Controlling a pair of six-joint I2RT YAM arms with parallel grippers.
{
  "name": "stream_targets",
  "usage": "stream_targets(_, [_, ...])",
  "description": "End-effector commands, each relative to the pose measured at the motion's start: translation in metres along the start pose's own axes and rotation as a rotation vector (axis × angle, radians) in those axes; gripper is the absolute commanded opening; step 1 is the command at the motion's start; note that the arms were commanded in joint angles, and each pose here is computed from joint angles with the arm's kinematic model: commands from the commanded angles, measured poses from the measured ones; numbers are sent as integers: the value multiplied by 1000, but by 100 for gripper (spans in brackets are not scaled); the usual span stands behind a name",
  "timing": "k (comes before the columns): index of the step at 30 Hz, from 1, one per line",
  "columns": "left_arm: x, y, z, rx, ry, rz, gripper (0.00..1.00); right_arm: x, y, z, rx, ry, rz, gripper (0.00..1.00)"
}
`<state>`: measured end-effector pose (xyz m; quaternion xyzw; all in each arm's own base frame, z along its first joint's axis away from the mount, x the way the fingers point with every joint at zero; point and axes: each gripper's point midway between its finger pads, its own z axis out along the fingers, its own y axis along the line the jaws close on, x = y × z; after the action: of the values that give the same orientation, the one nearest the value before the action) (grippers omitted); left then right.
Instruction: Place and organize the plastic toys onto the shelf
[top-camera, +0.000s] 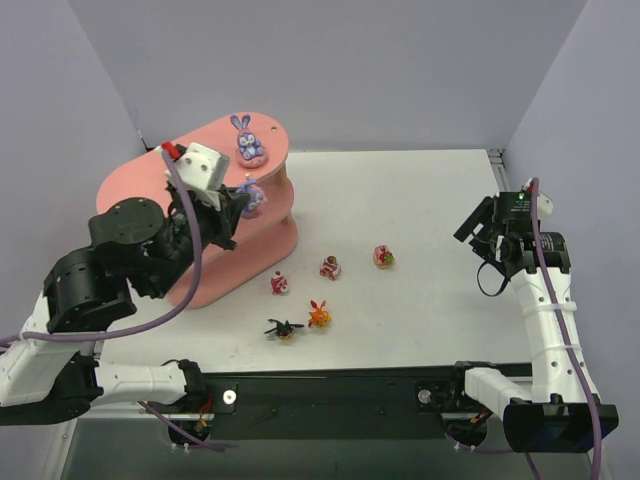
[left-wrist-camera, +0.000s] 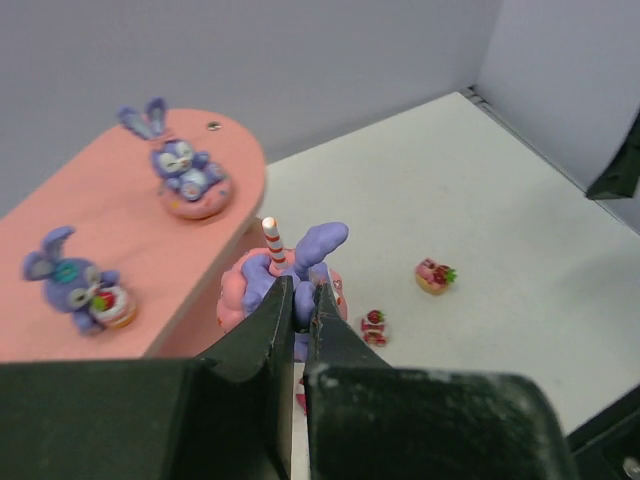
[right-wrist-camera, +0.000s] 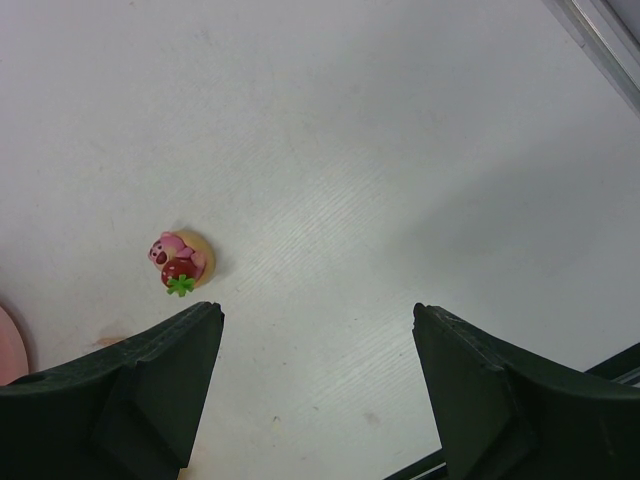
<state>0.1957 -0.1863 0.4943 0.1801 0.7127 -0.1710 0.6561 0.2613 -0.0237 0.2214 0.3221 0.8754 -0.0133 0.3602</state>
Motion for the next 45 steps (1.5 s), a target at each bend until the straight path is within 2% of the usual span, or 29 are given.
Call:
stream_targets(1, [-18, 67, -33, -250, -59, 39, 0, -12, 7, -5, -18, -25, -10, 79])
stream_targets(3, [-19, 81, -39, -313, -54, 74, 0, -15, 9, -5, -19, -27, -13, 79])
stream_targets(8, [-21, 99, -54, -350, -70, 148, 0, -19, 12, -4, -22, -29, -18, 79])
stream_targets(12, [-19, 116, -72, -366, -103, 147, 0, -21, 13, -3, -21, -30, -20, 79])
stream_targets(16, [-10, 125, -76, -412, -69, 190, 0, -18, 21, -4, -38, -19, -40, 78])
stream_targets(21, [4, 116, -60, -431, 2, 267, 0, -17, 26, -2, -45, -11, -46, 78])
stream_targets(25, [7, 111, -50, -439, 8, 291, 0, -13, 25, 0, -44, -4, -55, 77])
stream_targets(29, [14, 102, -26, -436, 55, 360, 0, -11, 27, 0, -53, 2, -62, 77])
stream_targets(34, [17, 112, -10, -410, 92, 345, 0, -11, 27, -2, -54, -5, -63, 77])
stream_targets(45, [6, 117, -43, -350, 10, 293, 0, -11, 28, -2, -55, -8, -69, 77])
